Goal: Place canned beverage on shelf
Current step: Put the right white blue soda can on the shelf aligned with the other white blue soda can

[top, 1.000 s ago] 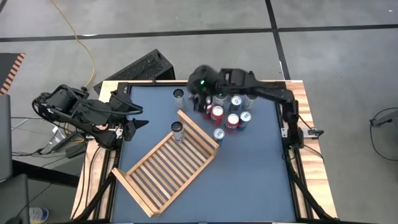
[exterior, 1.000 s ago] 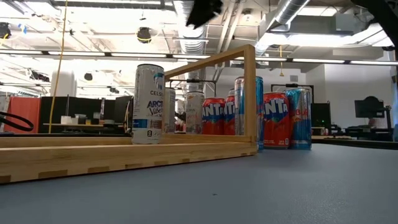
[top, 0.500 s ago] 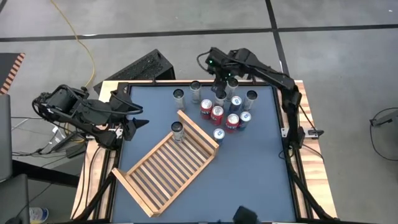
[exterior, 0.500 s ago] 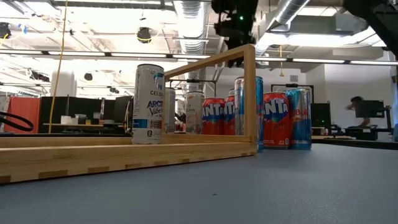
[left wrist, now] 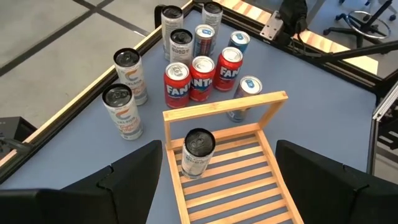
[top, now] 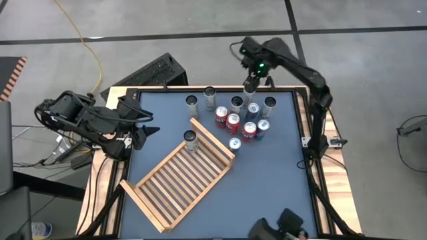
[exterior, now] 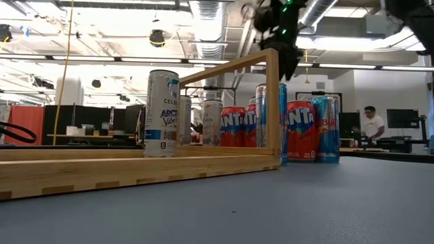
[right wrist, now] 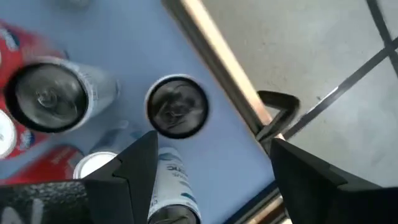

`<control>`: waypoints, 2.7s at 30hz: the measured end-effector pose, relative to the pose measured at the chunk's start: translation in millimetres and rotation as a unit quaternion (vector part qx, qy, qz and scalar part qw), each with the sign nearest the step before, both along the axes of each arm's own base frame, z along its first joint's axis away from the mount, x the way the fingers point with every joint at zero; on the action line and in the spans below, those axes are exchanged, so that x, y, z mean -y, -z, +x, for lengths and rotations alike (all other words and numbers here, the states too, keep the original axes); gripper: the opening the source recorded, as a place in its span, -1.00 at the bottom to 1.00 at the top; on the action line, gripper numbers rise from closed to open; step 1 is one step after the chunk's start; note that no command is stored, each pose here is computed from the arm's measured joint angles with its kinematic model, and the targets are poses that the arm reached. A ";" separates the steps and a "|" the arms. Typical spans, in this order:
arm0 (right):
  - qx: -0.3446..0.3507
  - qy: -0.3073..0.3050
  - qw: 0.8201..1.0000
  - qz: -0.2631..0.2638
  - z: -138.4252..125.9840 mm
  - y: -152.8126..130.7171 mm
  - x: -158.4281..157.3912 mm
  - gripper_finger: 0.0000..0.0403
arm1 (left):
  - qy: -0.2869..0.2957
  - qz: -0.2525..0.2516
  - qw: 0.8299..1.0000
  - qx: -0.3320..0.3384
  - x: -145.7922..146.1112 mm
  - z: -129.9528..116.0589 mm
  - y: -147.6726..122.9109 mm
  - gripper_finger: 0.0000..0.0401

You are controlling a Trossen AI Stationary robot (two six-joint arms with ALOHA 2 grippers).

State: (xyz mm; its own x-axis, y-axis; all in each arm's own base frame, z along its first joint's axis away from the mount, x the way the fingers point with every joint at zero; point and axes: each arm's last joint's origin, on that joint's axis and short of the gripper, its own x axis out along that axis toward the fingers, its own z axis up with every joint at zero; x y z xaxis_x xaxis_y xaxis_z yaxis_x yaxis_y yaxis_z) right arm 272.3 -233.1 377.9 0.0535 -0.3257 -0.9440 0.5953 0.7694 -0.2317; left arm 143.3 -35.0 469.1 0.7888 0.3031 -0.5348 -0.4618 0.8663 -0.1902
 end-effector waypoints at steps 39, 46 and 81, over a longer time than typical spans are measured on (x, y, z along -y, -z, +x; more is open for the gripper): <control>0.092 0.129 0.987 -0.008 -79.8 47.2 -93.0 0.37 | -0.015 -0.013 1.000 0.007 -0.2 0.1 -0.1 0.51; 0.076 0.103 0.992 0.020 -69.9 57.8 -87.9 0.40 | -0.015 -0.013 1.000 0.008 -0.2 0.1 -0.1 0.51; 0.033 0.111 0.991 0.064 -65.0 95.4 -61.3 0.53 | -0.006 0.005 1.000 0.001 -0.5 0.0 -0.1 0.51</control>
State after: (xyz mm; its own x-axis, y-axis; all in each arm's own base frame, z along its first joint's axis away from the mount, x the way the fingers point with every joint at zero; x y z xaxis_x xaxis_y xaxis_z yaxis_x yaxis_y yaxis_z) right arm 207.3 -171.8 282.4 0.0567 -0.2139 -0.9752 0.7639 0.6382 -0.0956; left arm 143.4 -34.4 469.2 0.7863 0.3184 -0.5295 -0.4724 0.8622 -0.1829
